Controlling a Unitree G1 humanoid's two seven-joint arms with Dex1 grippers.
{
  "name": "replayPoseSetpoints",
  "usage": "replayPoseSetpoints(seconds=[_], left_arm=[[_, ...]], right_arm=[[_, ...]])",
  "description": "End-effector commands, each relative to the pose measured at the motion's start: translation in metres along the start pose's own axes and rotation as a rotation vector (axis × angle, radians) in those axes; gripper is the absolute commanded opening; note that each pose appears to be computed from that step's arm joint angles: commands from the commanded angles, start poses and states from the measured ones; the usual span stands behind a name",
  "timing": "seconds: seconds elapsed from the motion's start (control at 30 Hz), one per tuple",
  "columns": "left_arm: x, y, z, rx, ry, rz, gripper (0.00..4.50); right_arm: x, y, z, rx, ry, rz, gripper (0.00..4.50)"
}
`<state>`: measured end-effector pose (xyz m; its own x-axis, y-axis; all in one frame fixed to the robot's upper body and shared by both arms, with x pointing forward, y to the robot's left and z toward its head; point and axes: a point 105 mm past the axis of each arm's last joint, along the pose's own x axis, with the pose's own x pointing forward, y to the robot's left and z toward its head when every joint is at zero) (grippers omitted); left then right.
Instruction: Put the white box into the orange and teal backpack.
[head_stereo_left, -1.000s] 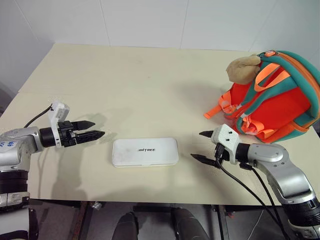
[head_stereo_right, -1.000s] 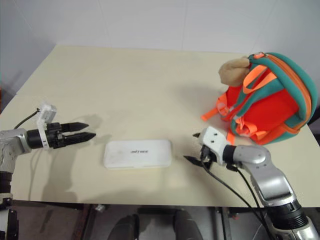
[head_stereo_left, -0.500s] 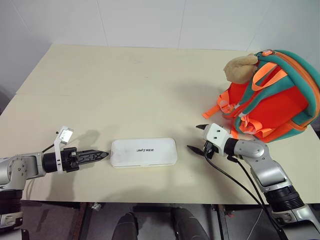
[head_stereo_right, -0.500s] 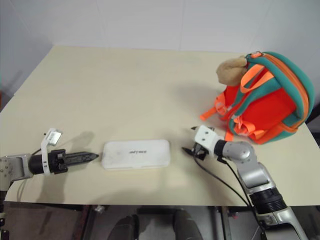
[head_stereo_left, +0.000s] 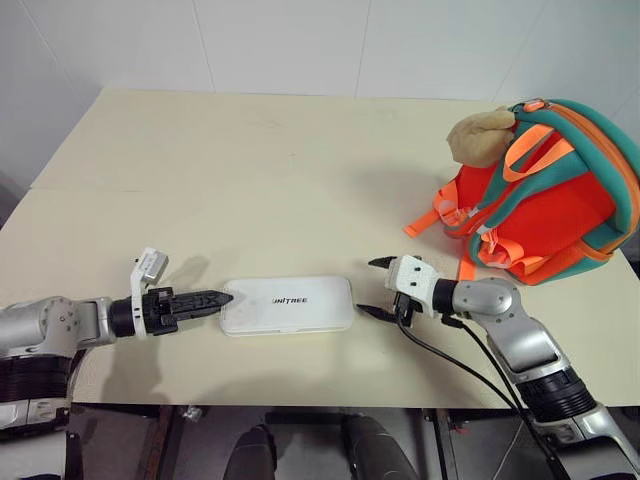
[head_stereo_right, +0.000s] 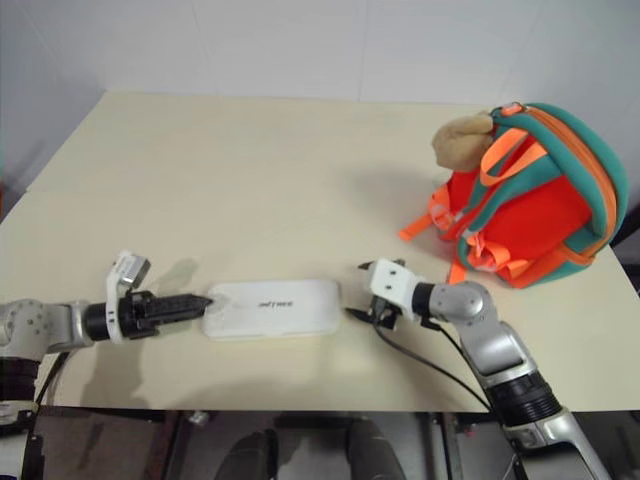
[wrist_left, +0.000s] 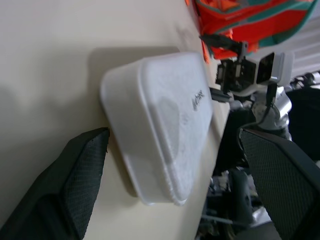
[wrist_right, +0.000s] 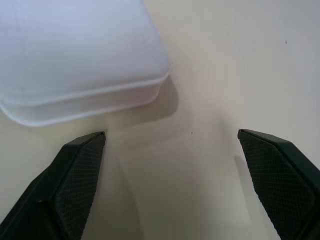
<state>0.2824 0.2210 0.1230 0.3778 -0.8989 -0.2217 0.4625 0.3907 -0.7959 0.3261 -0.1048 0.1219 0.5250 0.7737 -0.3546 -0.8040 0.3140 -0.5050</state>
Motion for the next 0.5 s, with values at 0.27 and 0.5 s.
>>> replayPoseSetpoints(seconds=[0.27,0.5], left_arm=[[0.015,-0.005,0.001,-0.025,0.013,-0.075,4.46],[0.020,-0.011,-0.002,-0.020,0.029,-0.104,4.46]], right_arm=[[0.002,-0.001,0.018,-0.042,-0.063,0.007,4.49],[0.003,-0.001,0.021,-0.045,-0.076,0.012,4.49]])
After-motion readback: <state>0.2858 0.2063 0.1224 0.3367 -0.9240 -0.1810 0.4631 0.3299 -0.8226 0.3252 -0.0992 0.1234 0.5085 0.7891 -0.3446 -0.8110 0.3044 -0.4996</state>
